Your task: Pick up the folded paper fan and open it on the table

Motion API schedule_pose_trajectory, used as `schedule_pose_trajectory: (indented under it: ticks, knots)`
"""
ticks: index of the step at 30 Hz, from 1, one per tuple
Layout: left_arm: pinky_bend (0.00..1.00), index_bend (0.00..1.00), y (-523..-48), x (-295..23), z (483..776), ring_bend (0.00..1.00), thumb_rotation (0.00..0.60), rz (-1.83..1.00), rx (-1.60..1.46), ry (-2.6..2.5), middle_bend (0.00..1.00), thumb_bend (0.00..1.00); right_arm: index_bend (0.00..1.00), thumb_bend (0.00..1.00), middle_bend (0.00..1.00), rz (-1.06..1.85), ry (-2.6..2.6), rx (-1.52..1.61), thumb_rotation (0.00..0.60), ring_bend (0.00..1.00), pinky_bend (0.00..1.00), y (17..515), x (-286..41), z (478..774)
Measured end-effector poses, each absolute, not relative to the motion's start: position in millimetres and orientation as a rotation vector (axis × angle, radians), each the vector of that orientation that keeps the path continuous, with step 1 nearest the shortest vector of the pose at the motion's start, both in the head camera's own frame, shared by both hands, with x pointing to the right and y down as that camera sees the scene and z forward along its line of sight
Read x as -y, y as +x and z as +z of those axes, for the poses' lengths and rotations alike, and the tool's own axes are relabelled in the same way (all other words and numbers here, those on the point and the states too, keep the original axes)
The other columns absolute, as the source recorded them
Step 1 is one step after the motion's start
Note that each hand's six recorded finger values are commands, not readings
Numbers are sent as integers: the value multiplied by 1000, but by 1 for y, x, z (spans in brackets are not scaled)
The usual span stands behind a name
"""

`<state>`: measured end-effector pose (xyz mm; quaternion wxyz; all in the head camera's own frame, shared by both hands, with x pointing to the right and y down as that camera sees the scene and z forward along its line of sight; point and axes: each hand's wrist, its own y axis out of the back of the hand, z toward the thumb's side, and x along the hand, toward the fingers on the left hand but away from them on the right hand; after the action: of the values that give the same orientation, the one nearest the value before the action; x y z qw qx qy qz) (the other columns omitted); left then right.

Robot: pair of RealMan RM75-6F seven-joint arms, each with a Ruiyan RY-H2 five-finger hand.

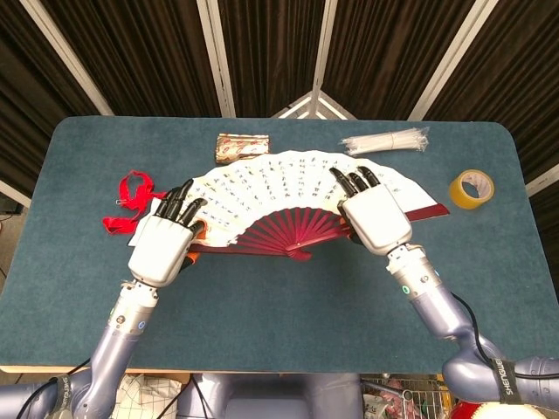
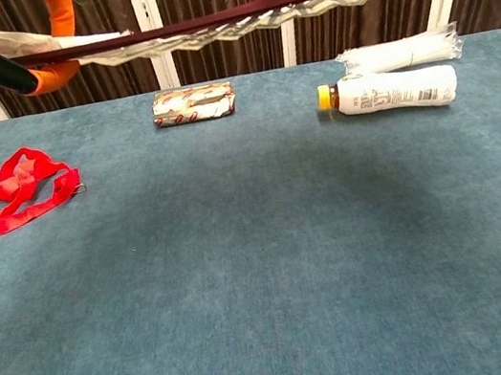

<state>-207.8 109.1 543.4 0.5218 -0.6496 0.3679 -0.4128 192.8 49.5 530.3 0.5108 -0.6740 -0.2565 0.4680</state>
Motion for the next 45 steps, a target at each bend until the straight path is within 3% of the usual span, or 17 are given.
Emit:
schedule_pose_trajectory:
  ticks: [6, 21, 23, 25, 27, 30, 32, 39, 45]
  knots:
    - [160, 585, -200, -109, 549, 0, 600, -980, -879, -1565, 239, 475, 806, 550, 137, 1137, -1634, 628, 600, 223, 170, 195, -49, 534]
    - [160, 564, -162, -118, 573, 0, 600, -929, -849, -1631, 226, 461, 796, 550, 138, 1215, -1635, 579, 600, 222, 171, 210, -55, 567]
    - [159, 552, -157, -119, 575, 0, 600, -923, -847, -1634, 217, 457, 717, 550, 137, 1228, -1637, 570, 600, 211, 171, 213, -57, 573]
    - [157, 499, -153, -121, 577, 0, 600, -923, -841, -1633, 195, 433, 541, 517, 134, 1246, -1645, 562, 600, 185, 162, 216, -59, 579]
    - [154, 416, -151, -122, 580, 0, 600, -928, -829, -1625, 171, 402, 327, 403, 120, 1273, -1652, 540, 600, 160, 147, 219, -62, 586]
    - [148, 264, -149, -124, 583, 0, 600, -942, -804, -1619, 125, 355, 180, 285, 108, 1322, -1644, 491, 600, 153, 145, 226, -67, 594]
    - [143, 198, -148, -125, 583, 0, 600, -944, -795, -1625, 100, 342, 137, 248, 105, 1360, -1632, 461, 600, 152, 145, 230, -69, 599]
    - [131, 136, -148, -128, 575, 0, 600, -939, -755, -1624, 51, 299, 18, 192, 92, 1415, -1638, 382, 600, 135, 130, 229, -83, 602]
    - [117, 97, -153, -131, 569, 0, 600, -951, -716, -1611, 23, 278, 0, 183, 80, 1450, -1565, 273, 600, 124, 117, 238, -90, 604]
